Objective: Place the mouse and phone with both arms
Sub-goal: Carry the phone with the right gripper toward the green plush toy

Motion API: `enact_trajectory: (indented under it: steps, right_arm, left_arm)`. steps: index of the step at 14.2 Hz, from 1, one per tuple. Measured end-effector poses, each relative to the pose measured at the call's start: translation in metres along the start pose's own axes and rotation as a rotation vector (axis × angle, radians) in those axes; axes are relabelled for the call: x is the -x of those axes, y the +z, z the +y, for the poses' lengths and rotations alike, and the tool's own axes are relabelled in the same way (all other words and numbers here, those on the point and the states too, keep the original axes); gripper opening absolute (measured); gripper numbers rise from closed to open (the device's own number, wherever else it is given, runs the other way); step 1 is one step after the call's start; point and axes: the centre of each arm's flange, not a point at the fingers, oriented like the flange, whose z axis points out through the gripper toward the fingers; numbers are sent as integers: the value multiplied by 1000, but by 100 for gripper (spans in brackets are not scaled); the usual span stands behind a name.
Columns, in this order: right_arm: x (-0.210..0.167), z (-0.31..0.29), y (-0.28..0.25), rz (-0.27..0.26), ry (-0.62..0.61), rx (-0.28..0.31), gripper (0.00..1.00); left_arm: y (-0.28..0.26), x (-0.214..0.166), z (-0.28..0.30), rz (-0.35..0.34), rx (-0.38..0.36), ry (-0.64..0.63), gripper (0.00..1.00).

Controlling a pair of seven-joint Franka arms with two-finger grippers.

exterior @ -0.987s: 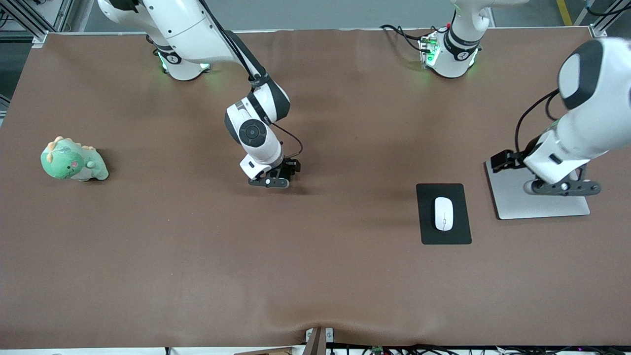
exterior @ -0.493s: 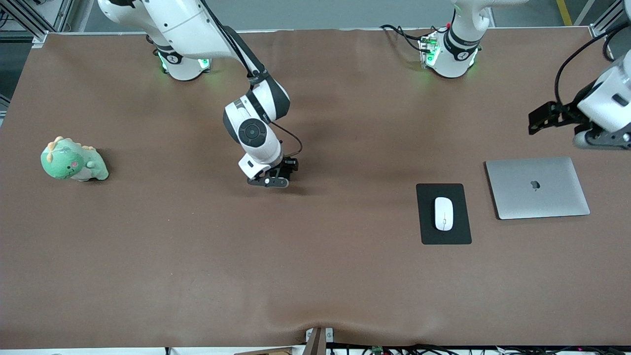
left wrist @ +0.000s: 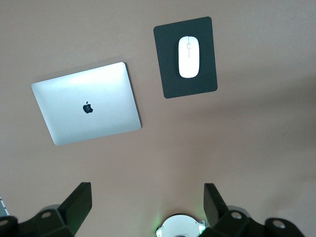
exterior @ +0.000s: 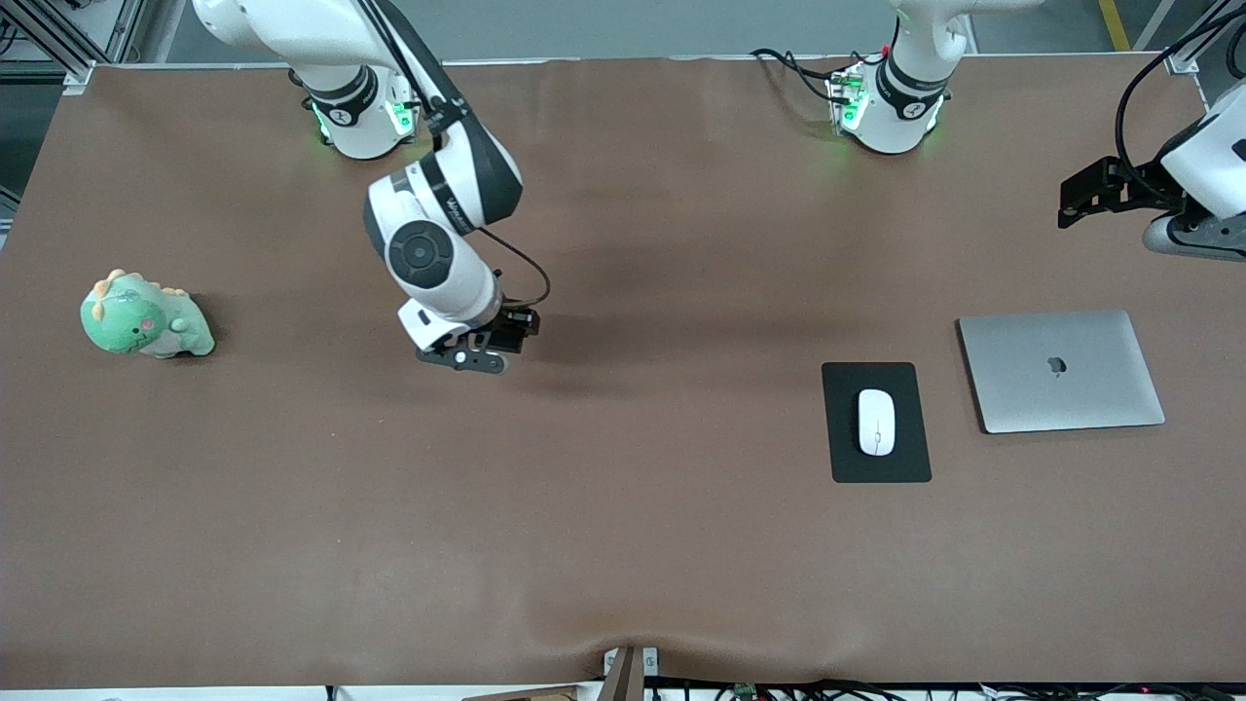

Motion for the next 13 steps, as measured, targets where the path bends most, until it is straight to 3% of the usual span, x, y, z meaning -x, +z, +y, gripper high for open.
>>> enact_trajectory:
  steps: [3,13]
  right_arm:
    - [-12,33,-20,-35,48,5,79]
    - [-40,192,-10,-82,-31,37,79]
  left_arm:
    - [-5,0,1,11,-1,1,100]
    - [-4,-2,4,8,-1,7,100]
